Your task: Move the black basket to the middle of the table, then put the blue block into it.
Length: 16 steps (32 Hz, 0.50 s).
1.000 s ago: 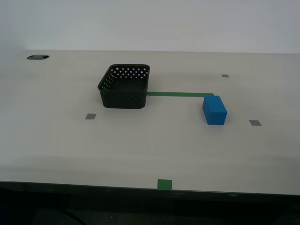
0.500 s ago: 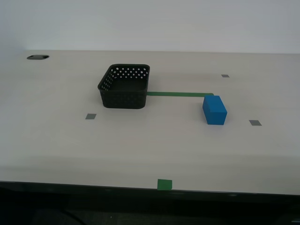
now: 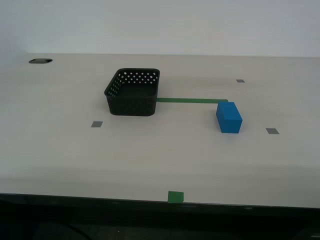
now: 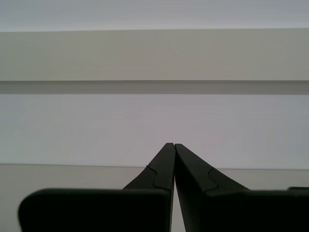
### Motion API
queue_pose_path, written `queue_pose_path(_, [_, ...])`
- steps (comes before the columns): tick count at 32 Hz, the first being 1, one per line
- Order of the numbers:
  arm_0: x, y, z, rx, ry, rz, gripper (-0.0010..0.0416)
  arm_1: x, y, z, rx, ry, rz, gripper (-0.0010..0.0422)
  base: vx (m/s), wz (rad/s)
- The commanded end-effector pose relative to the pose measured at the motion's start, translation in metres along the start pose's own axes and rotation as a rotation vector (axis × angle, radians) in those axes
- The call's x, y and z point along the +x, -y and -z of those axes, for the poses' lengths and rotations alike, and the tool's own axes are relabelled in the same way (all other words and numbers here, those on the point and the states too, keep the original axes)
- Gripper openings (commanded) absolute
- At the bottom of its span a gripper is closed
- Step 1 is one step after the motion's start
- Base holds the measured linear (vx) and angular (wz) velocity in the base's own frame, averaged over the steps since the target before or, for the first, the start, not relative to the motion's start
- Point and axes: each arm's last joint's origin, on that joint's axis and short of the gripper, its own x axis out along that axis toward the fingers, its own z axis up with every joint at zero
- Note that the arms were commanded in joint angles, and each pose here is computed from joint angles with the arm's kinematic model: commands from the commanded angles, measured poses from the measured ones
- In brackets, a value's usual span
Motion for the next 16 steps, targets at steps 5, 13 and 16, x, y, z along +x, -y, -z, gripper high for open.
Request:
queue_pose_path(5, [0.000, 0.000, 0.002, 0.024, -0.023, -0.003, 0.0002, 0.009, 0.011, -0.017, 0.042, -0.165, 0.026, 0.0000, 0.000, 0.000])
queue_pose_path(13, [0.005, -0.001, -0.009, -0.013, -0.280, -0.031, 0.0002, 0.041, 0.037, -0.005, 0.132, -0.375, 0.120, 0.0000, 0.000, 0.000])
queue_pose_path(16, [0.006, -0.001, -0.033, -0.032, -0.383, -0.036, 0.0002, 0.052, 0.043, 0.003, 0.151, -0.479, 0.138, 0.0000, 0.000, 0.000])
